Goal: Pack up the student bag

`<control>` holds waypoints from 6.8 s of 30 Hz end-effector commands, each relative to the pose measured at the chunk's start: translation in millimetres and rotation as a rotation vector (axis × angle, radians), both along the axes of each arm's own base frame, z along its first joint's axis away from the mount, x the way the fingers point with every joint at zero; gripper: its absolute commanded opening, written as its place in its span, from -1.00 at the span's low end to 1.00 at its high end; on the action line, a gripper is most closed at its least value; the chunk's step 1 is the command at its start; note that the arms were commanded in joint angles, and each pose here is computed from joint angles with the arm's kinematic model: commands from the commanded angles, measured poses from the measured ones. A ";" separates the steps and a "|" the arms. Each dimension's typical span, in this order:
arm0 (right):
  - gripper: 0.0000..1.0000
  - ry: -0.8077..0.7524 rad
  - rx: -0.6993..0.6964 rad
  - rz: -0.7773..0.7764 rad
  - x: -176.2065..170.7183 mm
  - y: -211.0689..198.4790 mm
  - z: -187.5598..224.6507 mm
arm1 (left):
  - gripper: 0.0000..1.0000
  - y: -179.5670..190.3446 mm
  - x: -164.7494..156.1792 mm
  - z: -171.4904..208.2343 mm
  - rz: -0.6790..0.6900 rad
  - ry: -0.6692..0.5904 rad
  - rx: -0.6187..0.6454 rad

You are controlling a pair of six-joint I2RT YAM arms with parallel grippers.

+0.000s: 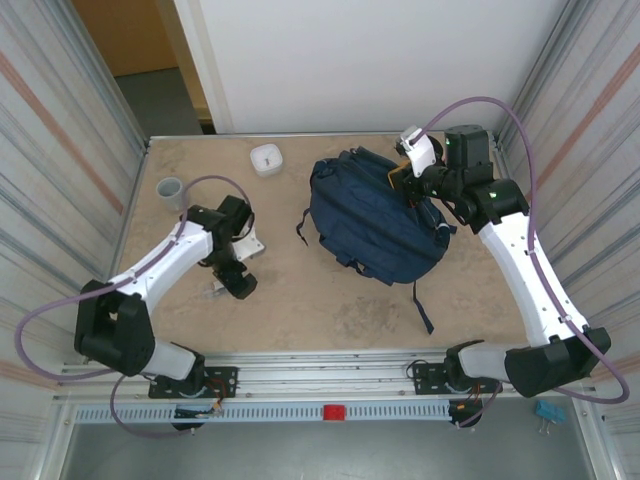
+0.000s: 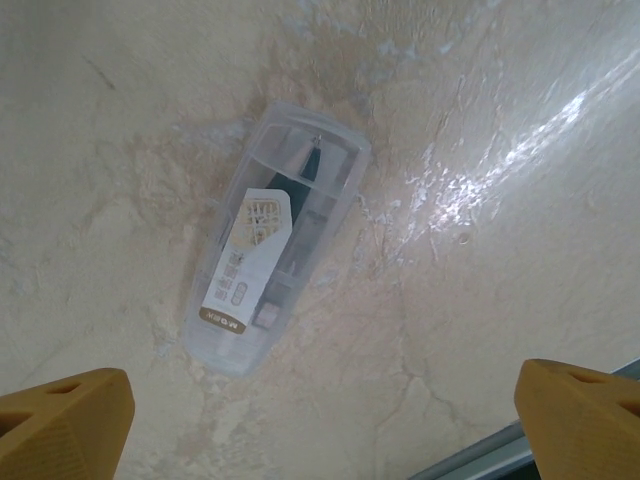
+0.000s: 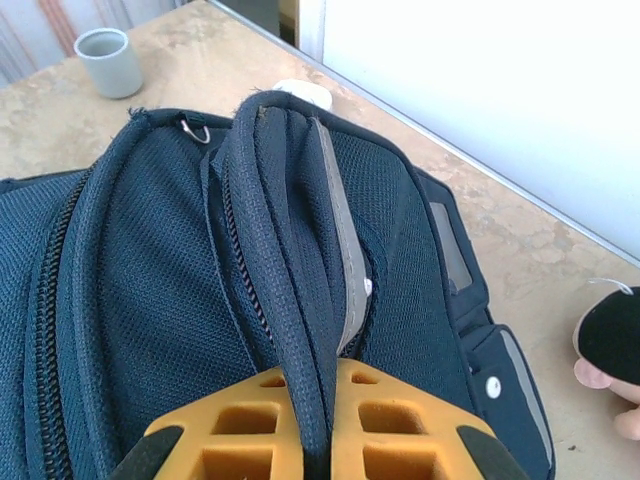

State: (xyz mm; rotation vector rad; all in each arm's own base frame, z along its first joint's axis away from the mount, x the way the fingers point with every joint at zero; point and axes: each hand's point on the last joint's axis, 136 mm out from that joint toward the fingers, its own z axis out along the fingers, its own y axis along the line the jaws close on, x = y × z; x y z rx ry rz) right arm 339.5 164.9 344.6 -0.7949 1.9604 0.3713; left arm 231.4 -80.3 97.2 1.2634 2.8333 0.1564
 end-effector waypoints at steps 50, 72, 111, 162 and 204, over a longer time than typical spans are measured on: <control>-1.00 0.177 0.213 0.321 -70.1 116.9 -65.1 | -0.09 -50.0 -2.4 77.4 0.069 -0.250 -0.374; 0.06 0.366 -0.205 0.176 -61.9 140.7 -179.3 | -0.10 -84.8 -17.1 102.8 0.213 -0.224 -0.609; -1.00 0.441 0.386 0.185 -44.4 115.5 -41.7 | -0.10 -217.1 60.2 204.4 0.464 -0.517 -1.336; -0.73 0.433 0.206 0.201 -77.4 114.5 -63.5 | 0.25 -168.9 53.1 118.7 0.823 -0.354 -1.123; -0.26 0.892 0.641 -0.075 -40.9 57.0 -167.2 | -0.95 -182.0 -16.1 49.1 0.765 -0.048 -1.081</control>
